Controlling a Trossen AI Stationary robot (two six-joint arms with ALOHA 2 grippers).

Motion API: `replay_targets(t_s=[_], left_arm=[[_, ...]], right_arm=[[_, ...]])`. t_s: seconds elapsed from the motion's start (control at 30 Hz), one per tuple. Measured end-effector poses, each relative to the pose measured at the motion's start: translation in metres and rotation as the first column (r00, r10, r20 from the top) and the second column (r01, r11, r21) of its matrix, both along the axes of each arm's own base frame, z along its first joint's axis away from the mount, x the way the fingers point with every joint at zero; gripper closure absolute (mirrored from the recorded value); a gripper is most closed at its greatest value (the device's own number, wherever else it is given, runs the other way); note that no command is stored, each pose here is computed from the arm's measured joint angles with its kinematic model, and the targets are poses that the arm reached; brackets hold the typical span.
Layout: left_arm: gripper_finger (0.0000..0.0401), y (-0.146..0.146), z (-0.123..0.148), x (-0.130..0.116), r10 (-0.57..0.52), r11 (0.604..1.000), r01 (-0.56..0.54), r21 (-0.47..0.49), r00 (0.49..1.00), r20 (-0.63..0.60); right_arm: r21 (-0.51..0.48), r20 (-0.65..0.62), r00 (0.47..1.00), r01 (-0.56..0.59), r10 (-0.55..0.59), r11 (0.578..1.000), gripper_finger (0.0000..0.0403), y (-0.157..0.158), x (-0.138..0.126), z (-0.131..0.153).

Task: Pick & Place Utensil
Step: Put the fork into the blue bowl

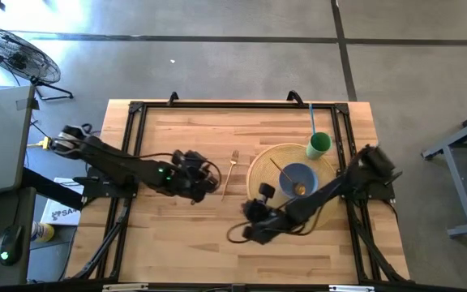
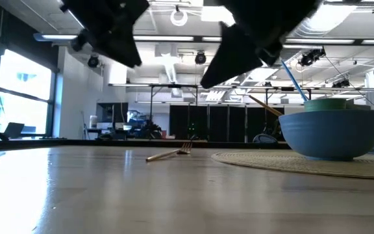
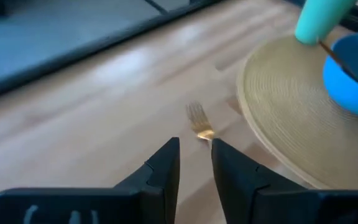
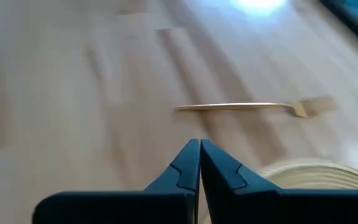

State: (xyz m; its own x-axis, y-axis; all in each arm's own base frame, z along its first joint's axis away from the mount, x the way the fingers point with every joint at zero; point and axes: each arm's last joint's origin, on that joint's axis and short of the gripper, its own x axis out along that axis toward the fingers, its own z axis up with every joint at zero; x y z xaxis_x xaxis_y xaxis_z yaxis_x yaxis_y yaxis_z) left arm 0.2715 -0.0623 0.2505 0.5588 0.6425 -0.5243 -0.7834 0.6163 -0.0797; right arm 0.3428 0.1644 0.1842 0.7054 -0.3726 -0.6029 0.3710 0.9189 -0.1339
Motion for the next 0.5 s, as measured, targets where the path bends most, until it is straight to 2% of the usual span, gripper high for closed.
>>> replay_targets(t_s=[0.1, 0.23, 0.43, 0.5], left_arm=[[0.0311, 0.002, 0.013, -0.017, 0.023, 0.999, -0.023, 0.043, 1.000, 0.004], [0.0311, 0.004, 0.018, -0.031, 0.064, 0.997, -0.064, 0.052, 0.998, 0.000], [0.0311, 0.006, 0.016, -0.038, 0.088, 0.995, -0.087, 0.049, 0.995, -0.037], [0.0311, 0.007, 0.016, -0.039, 0.096, 0.994, -0.094, 0.053, 0.995, -0.041]], right_arm=[[0.021, -0.029, 0.991, 0.128, -0.127, 0.992, 0.0398, -0.006, 0.018, 0.007], [0.139, -0.056, 0.977, 0.212, -0.206, 0.967, 0.0384, -0.020, 0.043, 0.014], [0.243, -0.102, 0.966, 0.257, -0.239, 0.935, 0.0315, -0.049, 0.059, 0.010], [0.289, -0.075, 0.952, 0.305, -0.296, 0.907, 0.0285, -0.057, 0.061, 0.007]])
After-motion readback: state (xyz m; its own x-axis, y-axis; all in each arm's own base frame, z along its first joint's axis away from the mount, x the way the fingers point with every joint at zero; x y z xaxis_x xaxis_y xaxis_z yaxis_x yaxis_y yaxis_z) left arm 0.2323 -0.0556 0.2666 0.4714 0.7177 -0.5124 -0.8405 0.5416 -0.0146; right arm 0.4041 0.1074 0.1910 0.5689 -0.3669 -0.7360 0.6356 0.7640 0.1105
